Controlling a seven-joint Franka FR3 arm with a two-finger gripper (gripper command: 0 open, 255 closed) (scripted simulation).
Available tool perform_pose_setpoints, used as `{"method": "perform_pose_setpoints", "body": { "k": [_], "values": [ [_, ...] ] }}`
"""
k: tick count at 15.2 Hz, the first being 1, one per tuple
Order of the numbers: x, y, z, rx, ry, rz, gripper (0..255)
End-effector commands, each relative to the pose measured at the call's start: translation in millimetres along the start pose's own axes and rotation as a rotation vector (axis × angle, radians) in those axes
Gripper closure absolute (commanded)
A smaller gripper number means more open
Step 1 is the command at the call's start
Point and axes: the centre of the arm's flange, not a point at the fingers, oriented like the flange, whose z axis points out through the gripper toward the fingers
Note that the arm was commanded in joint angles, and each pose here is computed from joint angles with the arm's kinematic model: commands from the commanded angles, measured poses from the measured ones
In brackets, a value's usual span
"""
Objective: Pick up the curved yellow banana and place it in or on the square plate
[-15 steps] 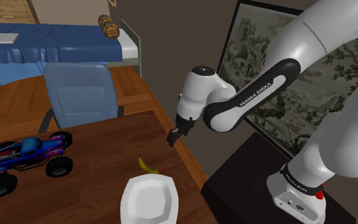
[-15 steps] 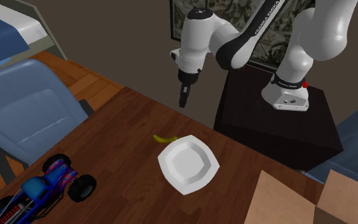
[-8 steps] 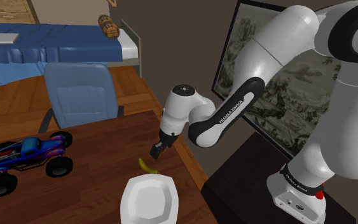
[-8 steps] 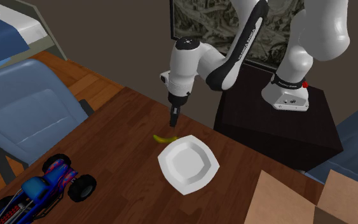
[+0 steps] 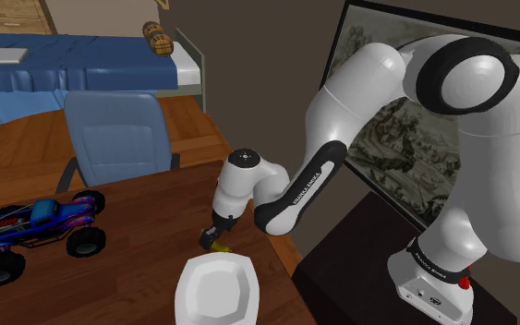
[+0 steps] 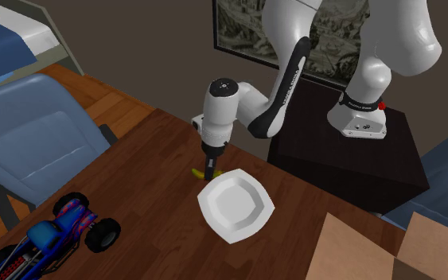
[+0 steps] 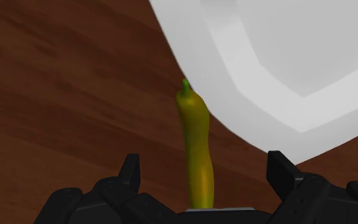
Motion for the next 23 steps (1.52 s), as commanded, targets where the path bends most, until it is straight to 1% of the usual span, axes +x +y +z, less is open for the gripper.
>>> {"method": "perform_pose_setpoints", "body": {
  "k": [1, 5, 12, 13, 22, 23],
  "values": [
    [0, -1, 12, 0.001, 0.001, -0.001, 0],
    [0, -1, 31, 0.001, 0.001, -0.001, 0],
    [0, -1, 31, 0.001, 0.001, -0.001, 0],
    [0, -1, 31, 0.001, 0.001, -0.001, 255],
    [0, -1, 31, 0.001, 0.001, -0.001, 255],
    [1, -1, 25, 0.001, 0.001, -0.001, 255]
  ]
}}
